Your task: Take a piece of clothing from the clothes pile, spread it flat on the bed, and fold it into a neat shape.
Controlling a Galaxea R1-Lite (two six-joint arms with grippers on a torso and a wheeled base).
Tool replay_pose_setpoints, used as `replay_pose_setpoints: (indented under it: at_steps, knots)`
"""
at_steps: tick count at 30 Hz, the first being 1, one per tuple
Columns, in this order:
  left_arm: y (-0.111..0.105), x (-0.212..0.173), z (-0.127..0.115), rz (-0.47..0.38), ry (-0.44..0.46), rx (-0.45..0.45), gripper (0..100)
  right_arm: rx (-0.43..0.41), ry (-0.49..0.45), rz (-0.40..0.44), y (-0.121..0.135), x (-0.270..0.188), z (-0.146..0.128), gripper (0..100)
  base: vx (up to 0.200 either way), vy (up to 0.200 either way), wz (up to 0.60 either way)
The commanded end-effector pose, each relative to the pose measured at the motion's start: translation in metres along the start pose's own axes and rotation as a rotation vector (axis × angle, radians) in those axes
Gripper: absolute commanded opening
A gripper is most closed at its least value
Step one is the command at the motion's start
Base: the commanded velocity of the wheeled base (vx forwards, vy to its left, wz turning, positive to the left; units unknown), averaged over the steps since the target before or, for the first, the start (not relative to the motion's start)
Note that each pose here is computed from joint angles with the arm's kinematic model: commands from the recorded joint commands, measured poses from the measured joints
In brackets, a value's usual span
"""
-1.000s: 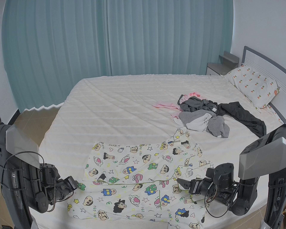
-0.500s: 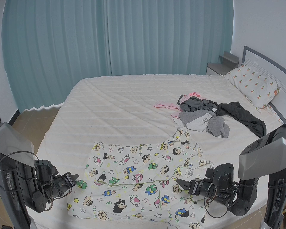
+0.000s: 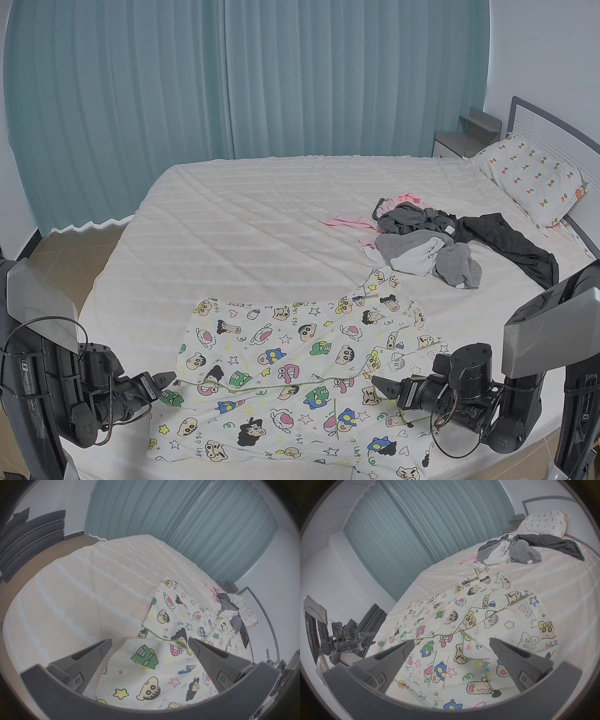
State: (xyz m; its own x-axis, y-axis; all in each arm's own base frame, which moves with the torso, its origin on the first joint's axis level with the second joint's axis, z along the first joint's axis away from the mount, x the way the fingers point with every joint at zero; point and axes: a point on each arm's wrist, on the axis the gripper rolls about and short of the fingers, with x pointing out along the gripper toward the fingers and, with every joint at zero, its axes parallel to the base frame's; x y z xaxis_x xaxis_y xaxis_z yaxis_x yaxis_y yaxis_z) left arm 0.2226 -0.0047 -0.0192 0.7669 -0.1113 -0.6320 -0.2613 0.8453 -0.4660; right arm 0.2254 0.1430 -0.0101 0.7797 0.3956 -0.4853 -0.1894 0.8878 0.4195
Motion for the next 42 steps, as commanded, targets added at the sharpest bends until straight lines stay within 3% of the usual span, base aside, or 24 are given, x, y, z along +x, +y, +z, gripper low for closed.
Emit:
replay_pose_setpoints:
  at_steps: [1,6,10,17,36,42]
  knots:
    - [0.001,-0.01,0.005,-0.021,-0.023,-0.006,100,0.001,-0.009,0.005,0.0,-0.004,0.002,100,0.0,0.0,0.0]
    - [-0.008,-0.014,0.006,-0.073,-0.022,-0.105,100,0.001,-0.008,0.004,0.0,-0.006,0.002,100,0.0,0.0,0.0]
    - [-0.009,-0.014,0.005,-0.078,-0.018,-0.109,100,0.002,-0.009,0.003,0.0,-0.006,0.002,100,0.0,0.0,0.0]
    - [-0.01,-0.017,0.009,-0.052,-0.059,-0.138,100,-0.011,0.016,0.022,0.006,-0.006,-0.004,100,-0.2,0.0,0.0]
    - [-0.017,-0.008,-0.009,-0.039,0.019,-0.11,100,-0.023,0.033,0.019,0.006,-0.01,-0.008,100,-0.2,0.0,0.0]
    - [-0.022,0.004,-0.036,0.051,0.076,-0.053,100,-0.023,0.035,0.018,0.006,-0.009,-0.009,100,-0.033,0.0,0.0]
